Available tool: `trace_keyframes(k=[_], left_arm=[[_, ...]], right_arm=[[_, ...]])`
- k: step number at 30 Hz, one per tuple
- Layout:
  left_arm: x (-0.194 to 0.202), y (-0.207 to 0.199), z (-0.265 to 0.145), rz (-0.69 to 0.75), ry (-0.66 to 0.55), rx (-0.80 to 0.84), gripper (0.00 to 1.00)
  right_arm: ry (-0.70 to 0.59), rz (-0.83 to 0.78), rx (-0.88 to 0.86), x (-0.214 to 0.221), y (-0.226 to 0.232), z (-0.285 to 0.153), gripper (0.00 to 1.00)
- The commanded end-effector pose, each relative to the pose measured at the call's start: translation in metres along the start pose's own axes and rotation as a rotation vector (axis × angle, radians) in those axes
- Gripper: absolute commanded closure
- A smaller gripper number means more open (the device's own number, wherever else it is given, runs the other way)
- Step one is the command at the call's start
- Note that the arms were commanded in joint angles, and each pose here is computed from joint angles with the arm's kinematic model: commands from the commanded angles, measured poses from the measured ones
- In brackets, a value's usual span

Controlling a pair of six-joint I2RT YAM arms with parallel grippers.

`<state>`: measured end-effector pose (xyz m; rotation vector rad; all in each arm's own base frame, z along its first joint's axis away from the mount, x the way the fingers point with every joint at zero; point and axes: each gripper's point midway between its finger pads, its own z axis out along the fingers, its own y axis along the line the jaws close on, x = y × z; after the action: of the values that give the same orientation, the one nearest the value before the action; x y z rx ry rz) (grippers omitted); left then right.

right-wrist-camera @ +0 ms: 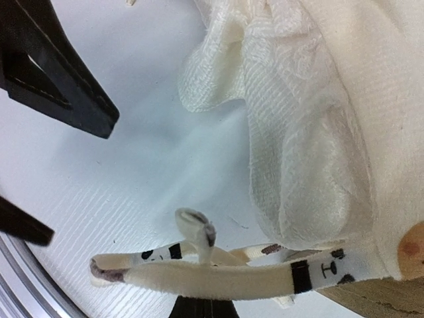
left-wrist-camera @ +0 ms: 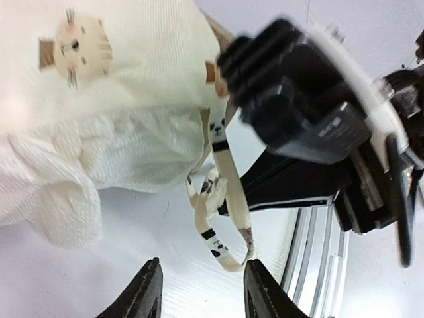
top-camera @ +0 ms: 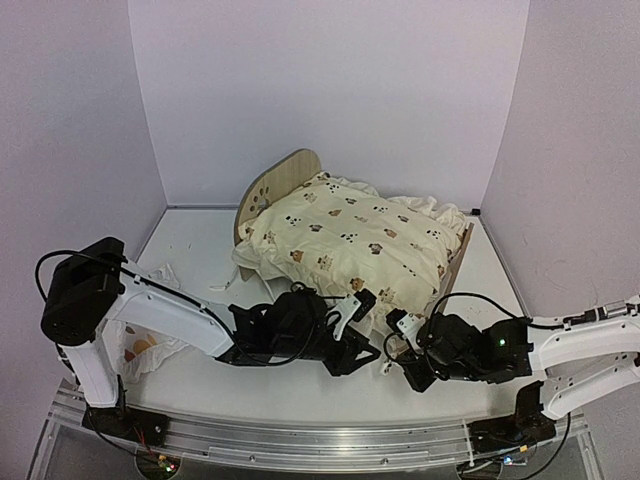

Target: Set up the pet bed

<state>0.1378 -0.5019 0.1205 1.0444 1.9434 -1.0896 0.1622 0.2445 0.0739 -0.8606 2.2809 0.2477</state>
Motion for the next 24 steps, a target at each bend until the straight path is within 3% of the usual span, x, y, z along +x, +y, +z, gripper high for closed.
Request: trace_keyframes(k=[1, 14, 24], left_arm=[[-0.033, 0.006, -0.014, -0.029, -0.083, -0.005, 0.59], [-0.037, -0.015, 0.019, 0.022, 0.000, 0.212, 0.59], [-0.035, -0.017, 0.031, 0.022, 0.006, 0.240, 0.60]], right_arm=[[-0.053, -0.001, 0.001, -0.014, 0.001, -0.005, 1.00], [-0.060, 0.004, -0.016, -0.014, 0.003, -0.006, 1.00], [-0.061, 0.007, -0.027, -0.015, 0.004, -0.007, 1.00]])
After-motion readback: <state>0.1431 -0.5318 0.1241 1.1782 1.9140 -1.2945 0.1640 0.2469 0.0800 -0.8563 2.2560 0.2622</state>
